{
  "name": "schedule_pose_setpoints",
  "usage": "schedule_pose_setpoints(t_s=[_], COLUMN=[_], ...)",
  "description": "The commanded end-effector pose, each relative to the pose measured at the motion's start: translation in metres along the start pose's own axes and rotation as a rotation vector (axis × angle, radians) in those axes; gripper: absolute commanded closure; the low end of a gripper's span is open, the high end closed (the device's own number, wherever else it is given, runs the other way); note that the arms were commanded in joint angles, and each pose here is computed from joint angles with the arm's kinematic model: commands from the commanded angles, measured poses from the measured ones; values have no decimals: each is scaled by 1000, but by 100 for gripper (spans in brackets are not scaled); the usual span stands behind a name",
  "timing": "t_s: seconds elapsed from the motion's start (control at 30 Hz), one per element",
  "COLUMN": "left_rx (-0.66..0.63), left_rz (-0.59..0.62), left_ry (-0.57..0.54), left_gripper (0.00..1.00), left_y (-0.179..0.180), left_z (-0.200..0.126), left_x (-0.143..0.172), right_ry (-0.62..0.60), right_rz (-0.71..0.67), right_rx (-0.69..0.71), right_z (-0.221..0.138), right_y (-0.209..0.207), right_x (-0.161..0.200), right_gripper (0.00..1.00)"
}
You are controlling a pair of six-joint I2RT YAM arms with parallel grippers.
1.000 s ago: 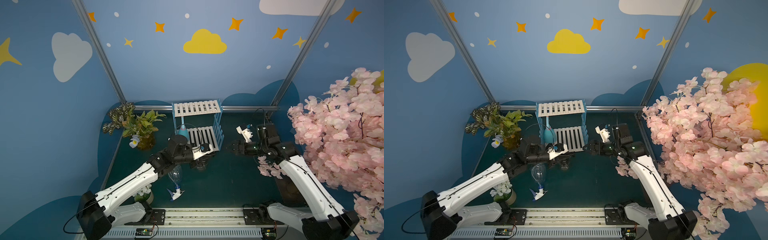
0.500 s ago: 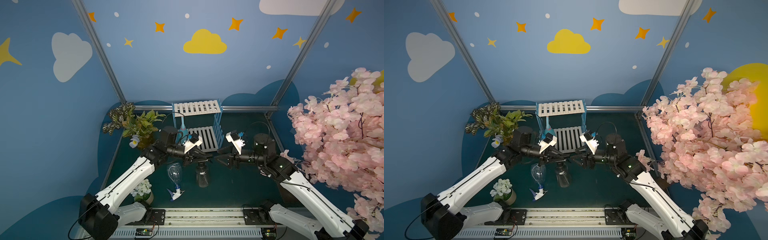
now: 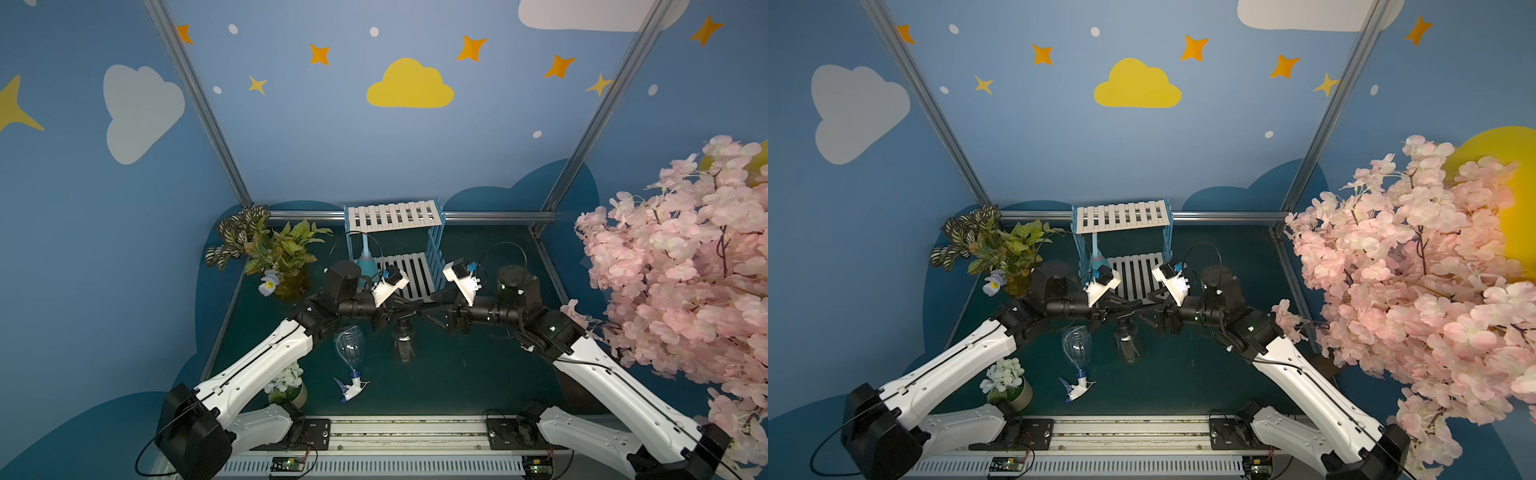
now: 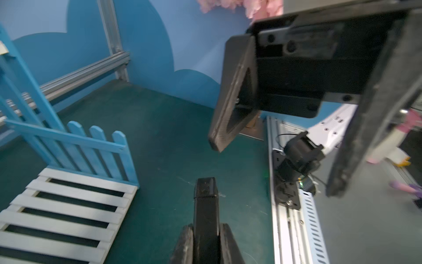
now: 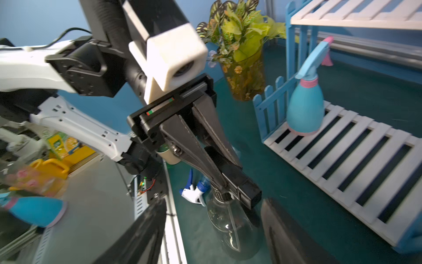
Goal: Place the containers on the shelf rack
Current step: 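Pick up a container from the center of the board, then place the container on the shelf.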
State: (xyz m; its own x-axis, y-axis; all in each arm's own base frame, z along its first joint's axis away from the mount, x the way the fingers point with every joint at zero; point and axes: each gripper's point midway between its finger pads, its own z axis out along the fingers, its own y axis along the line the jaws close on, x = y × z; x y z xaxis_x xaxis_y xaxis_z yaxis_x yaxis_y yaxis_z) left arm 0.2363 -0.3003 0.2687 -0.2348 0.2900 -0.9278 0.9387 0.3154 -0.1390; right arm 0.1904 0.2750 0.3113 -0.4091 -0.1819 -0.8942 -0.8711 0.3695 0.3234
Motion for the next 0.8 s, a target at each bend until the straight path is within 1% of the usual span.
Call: schedule_pose_setpoints(t_s=[0.0,0.03,0.13,0.23,0.3,0.37,0.57,0.63,0.77], left_rx=[-308,-366,-514,-646,-730,-810,-949,-1002,-1076], left_rz=[6,-4,-70,-105,-129,-147,-177,-181,-195], left_ry=[-34,-29,-28,-49,-59,-63,-90,-114,-114], left_gripper=[95,97,97,97,97,98,97,97,97], left_y=[44,53,78,100,115,128,153,160,174], left_z=[5,8,13,15,14,14,26,27,35], left_x=[-19,-20,-21,-26,-30,-35,-48,-54,-55], right_ry=[-81,-87,-87,-84,-94,-114,-160,-157,-142], right_rz=[-18,-17,-12,10,26,34,41,40,30], right_rx=[129,144,200,295,339,352,377,384,397], right_z=[-11,-14,-21,-29,-32,-34,-35,-36,-38], right_y=[-16,-18,-25,-39,-47,-50,-58,-59,-60], right_x=[-11,-11,-9,-3,0,3,16,20,28], right_gripper=[24,21,17,13,12,11,10,10,9])
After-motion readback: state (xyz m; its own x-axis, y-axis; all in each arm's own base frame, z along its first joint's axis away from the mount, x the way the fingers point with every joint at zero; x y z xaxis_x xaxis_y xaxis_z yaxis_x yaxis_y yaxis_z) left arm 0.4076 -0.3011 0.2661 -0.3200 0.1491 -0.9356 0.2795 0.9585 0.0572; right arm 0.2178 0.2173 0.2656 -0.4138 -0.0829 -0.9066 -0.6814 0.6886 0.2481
